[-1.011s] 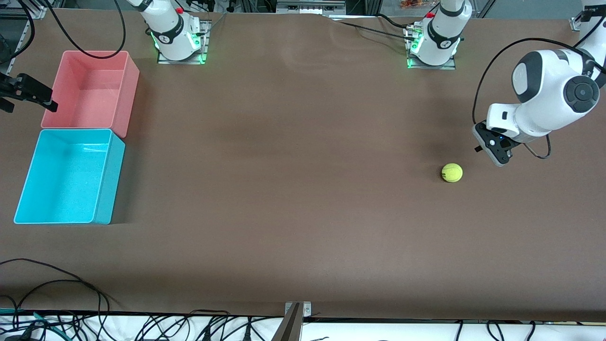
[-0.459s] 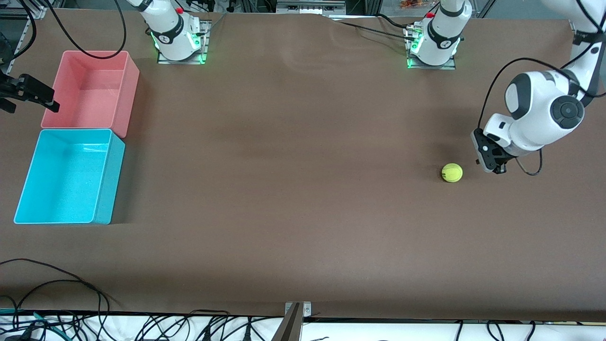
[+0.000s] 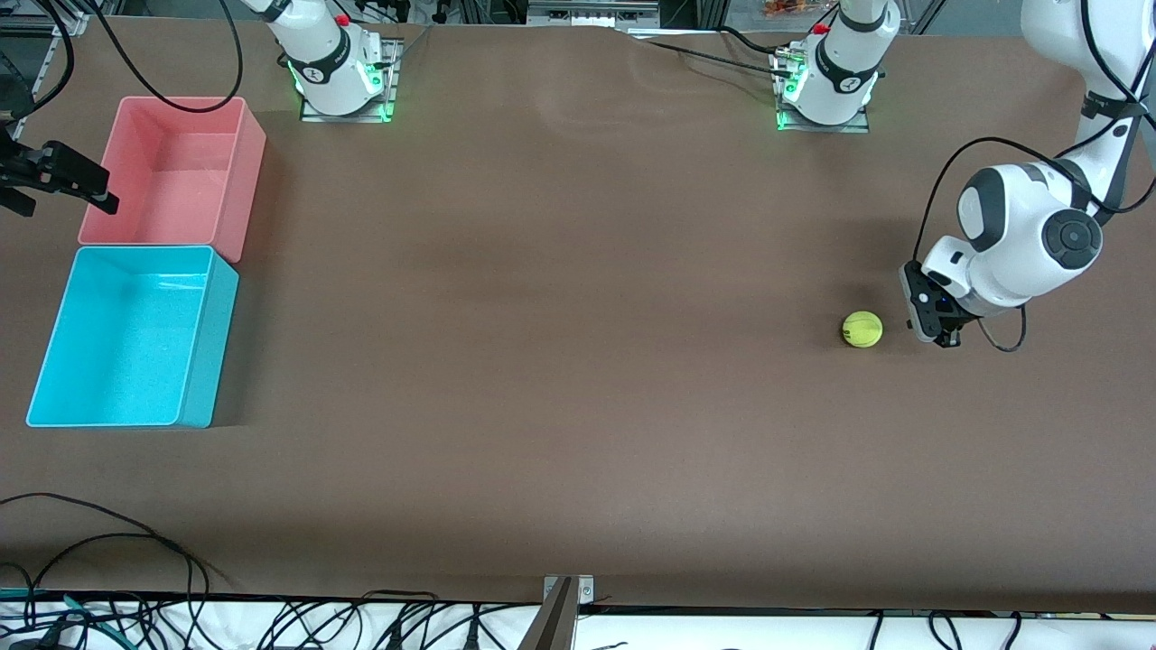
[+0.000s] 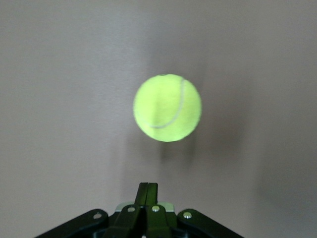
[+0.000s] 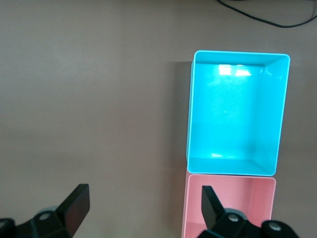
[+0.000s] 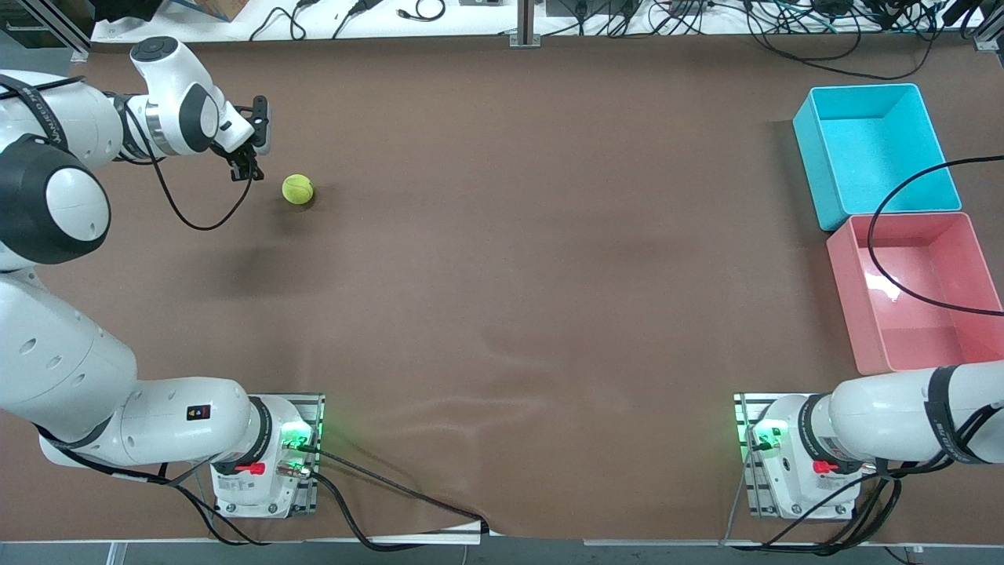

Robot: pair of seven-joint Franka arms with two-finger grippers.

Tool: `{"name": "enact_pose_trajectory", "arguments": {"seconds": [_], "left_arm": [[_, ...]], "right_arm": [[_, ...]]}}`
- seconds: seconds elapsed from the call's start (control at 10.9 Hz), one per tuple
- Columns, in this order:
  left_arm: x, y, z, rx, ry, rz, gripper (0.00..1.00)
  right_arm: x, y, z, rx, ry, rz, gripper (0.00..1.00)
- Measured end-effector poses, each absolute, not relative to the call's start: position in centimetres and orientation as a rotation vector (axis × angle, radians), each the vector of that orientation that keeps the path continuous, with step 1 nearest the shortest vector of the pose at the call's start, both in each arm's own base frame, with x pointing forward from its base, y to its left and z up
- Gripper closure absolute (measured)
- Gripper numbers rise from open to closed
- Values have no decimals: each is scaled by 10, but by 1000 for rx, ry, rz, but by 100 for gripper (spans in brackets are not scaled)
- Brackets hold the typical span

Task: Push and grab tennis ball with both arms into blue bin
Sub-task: 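Push the tennis ball with the left gripper toward the blue bin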

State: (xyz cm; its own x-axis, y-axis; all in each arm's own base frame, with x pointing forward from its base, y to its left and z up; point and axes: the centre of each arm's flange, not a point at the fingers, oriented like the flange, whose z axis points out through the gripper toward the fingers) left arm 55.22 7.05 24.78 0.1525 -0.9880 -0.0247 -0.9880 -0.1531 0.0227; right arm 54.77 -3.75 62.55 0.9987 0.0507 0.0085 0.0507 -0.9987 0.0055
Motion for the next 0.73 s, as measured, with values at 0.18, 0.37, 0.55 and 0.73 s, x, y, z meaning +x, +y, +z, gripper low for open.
{"name": "enact_pose_trajectory", "arguments": {"seconds": [0.18, 0.37, 0.55, 0.73], "left_arm": [[561, 69, 241, 2371, -2054, -56, 99], [558, 68, 219, 2342, -2045, -94, 99], [556, 67, 207, 2326, -2038, -116, 99], [555, 65, 200, 2316, -2034, -126, 99]], "right_arm": [[548, -37, 626, 3135, 80, 14, 0], [548, -37, 626, 3135, 81, 13, 0], [548, -37, 625, 3135, 81, 13, 0], [548, -37, 625, 3135, 81, 12, 0]]}}
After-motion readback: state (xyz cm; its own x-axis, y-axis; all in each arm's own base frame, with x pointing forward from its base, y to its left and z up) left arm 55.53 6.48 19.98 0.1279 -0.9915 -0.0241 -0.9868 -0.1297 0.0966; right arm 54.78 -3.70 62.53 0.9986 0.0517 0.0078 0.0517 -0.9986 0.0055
